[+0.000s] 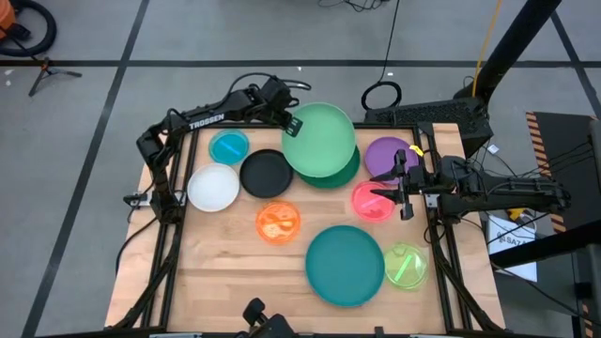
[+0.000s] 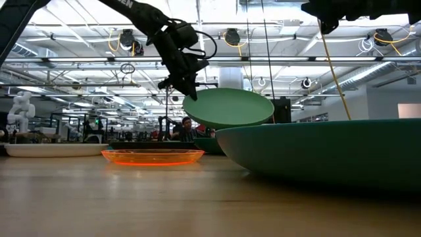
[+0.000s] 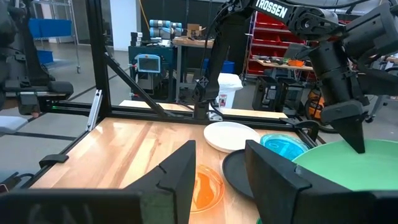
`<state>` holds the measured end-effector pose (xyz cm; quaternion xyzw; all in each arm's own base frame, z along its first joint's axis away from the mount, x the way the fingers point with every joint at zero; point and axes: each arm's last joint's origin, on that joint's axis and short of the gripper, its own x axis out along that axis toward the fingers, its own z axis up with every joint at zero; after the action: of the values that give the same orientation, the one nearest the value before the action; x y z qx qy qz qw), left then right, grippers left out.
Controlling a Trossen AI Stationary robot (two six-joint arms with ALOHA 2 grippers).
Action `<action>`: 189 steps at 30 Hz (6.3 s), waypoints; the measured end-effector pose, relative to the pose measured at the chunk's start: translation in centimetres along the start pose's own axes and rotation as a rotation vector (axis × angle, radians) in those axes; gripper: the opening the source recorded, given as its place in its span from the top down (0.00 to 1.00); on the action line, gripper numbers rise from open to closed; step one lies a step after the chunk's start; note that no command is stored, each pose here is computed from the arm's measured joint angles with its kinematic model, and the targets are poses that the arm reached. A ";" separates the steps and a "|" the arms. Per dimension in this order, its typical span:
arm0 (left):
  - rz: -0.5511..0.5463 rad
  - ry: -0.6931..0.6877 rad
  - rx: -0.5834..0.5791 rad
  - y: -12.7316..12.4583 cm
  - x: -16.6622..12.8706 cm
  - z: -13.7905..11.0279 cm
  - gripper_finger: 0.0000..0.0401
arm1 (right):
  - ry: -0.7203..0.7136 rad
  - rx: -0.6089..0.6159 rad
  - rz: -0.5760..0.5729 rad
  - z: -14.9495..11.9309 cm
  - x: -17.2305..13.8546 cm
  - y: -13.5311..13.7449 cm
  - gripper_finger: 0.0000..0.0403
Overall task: Stack plastic plates
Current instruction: Stack the light green plate on top of the green plate, then stack the blue plate on top of the light green plate
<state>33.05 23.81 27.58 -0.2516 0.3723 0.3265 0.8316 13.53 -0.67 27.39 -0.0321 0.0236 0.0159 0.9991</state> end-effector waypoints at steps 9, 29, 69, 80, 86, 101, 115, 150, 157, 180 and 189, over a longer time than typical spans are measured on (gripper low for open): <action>0.001 0.012 0.002 0.0 0.0 -0.1 0.83 | 0.003 0.000 0.000 0.0 0.0 0.0 0.68; -0.035 0.029 0.298 -2.3 0.0 -1.0 0.75 | 0.003 0.000 0.000 0.0 0.0 0.0 0.68; -0.155 -0.189 0.884 -14.3 -10.8 -17.8 0.75 | 0.066 0.015 0.008 -0.6 0.0 0.1 0.68; -0.260 -0.416 0.785 -10.3 -15.4 -21.1 0.75 | 0.066 0.086 -0.010 -0.6 0.1 0.0 0.68; -0.249 -0.484 0.847 -9.8 -16.8 -20.9 0.75 | 0.006 0.228 -0.162 -0.2 1.0 -0.5 0.68; -0.161 -0.545 0.721 -8.2 -17.9 -21.0 0.75 | 0.311 0.280 -0.143 -2.4 9.4 -0.5 0.68; -0.083 -0.577 0.570 -3.3 -20.3 -22.7 0.75 | 0.844 0.253 -0.086 -2.3 14.2 2.1 0.68; -0.066 -0.521 0.618 -2.4 -20.6 -23.5 0.75 | 0.897 0.093 -0.357 -2.4 20.6 0.0 0.68; -0.066 -0.521 0.619 -2.4 -20.5 -23.5 0.75 | 0.801 0.046 -0.398 -3.4 22.5 -3.6 0.70; -0.061 -0.495 0.620 -2.3 -20.4 -23.7 0.75 | 0.847 0.045 -0.454 -10.6 25.9 -6.6 0.99; -0.061 -0.495 0.619 -2.3 -20.4 -23.7 0.75 | 0.844 0.061 -0.461 -10.6 25.9 -6.6 1.00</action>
<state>13.54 -0.62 29.86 0.0862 0.2337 0.2247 0.9420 39.08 -7.12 16.02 -0.0108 0.4198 -0.2212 0.8802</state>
